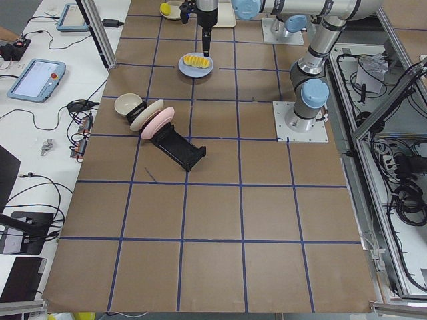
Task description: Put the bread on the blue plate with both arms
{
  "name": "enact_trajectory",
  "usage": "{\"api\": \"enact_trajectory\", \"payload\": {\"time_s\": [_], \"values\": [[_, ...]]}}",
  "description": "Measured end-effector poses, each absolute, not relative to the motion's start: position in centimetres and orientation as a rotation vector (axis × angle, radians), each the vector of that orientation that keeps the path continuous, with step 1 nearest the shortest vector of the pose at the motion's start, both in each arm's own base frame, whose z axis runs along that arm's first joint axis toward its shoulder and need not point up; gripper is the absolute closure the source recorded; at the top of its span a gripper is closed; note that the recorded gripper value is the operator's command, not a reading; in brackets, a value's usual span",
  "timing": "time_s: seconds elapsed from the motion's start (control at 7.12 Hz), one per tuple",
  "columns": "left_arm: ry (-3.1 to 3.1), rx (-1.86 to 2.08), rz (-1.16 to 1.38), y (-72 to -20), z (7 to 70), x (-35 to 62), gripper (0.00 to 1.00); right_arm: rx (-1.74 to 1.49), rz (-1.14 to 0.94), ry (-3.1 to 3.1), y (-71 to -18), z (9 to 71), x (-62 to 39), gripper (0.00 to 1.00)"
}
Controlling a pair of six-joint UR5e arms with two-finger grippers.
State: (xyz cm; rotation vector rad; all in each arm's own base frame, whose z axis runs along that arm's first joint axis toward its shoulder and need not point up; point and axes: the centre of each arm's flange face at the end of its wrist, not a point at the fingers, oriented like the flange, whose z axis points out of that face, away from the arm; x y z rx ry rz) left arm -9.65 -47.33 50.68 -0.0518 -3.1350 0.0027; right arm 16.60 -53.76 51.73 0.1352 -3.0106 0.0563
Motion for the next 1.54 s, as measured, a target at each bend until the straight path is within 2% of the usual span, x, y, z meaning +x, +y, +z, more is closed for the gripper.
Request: {"api": "enact_trajectory", "payload": {"time_s": [0.42, 0.98, 1.54], "values": [[-3.136, -0.052, 0.005, -47.3, 50.8, -9.6, 0.0, 0.175, -0.021, -3.116, -49.8, 49.4, 15.2, 0.03], [-3.136, -0.051, 0.003, -47.4, 50.7, -9.6, 0.0, 0.141, 0.0, -3.125, -46.1, 49.0, 13.0, 0.02], [-3.138, -0.049, -0.001, -47.5, 50.6, -9.6, 0.0, 0.109, 0.034, -3.117, -45.8, 49.5, 12.9, 0.01]]}}
